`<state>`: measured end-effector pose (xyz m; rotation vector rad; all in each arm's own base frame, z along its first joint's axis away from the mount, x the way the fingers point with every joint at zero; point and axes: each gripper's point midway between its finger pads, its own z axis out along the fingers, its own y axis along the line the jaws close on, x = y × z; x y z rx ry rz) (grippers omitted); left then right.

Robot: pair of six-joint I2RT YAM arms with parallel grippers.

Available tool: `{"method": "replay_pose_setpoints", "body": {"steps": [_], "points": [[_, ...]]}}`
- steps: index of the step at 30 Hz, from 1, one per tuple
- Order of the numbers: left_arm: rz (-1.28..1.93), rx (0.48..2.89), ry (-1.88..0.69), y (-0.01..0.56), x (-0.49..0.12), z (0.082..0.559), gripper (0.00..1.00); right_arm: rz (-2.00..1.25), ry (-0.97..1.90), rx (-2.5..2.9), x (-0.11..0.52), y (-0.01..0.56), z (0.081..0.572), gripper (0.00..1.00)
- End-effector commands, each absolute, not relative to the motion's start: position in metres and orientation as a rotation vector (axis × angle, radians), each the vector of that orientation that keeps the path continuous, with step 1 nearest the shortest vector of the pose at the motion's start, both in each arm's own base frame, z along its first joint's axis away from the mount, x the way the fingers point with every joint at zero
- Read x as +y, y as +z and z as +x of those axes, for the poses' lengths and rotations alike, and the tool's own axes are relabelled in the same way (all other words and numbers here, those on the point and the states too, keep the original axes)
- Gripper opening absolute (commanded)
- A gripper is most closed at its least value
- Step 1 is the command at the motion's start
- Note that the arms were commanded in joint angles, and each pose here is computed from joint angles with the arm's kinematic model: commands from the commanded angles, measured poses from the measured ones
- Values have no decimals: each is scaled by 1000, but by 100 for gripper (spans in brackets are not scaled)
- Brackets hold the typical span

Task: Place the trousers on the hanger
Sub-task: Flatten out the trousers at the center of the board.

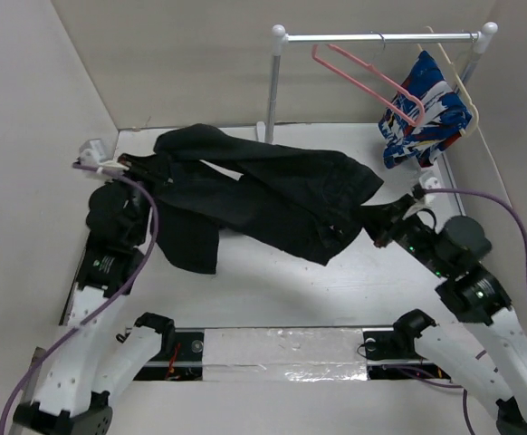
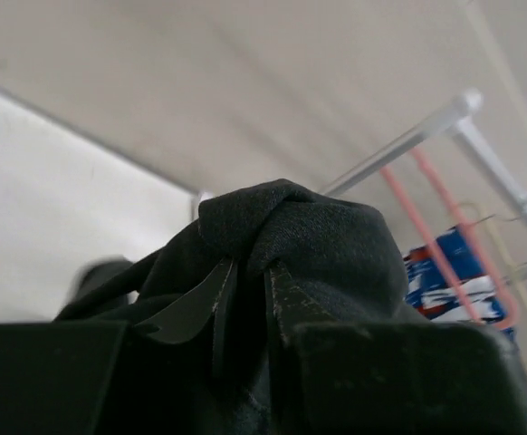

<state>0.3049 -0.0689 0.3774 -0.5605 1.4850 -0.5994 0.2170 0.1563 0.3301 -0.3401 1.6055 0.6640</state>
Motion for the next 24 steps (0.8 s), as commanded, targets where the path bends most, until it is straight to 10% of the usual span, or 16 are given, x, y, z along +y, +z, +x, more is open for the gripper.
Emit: {"method": "replay_pose_setpoints", "body": {"steps": [1, 3, 7, 13, 24], "points": [[-555, 1469, -483, 398, -46, 286, 11, -430, 811, 1514, 163, 376, 169, 0], [-498, 1486, -496, 413, -54, 288, 43, -403, 811, 1496, 156, 388, 162, 0], [-384, 1624, -559, 391, -89, 323, 73, -225, 629, 1609, 133, 347, 200, 0], [-278, 2000, -488, 264, -161, 391, 75, 27, 297, 1834, 92, 259, 274, 0], [-525, 1997, -515, 148, -124, 294, 66, 220, 162, 1889, 14, 193, 315, 0]]}}
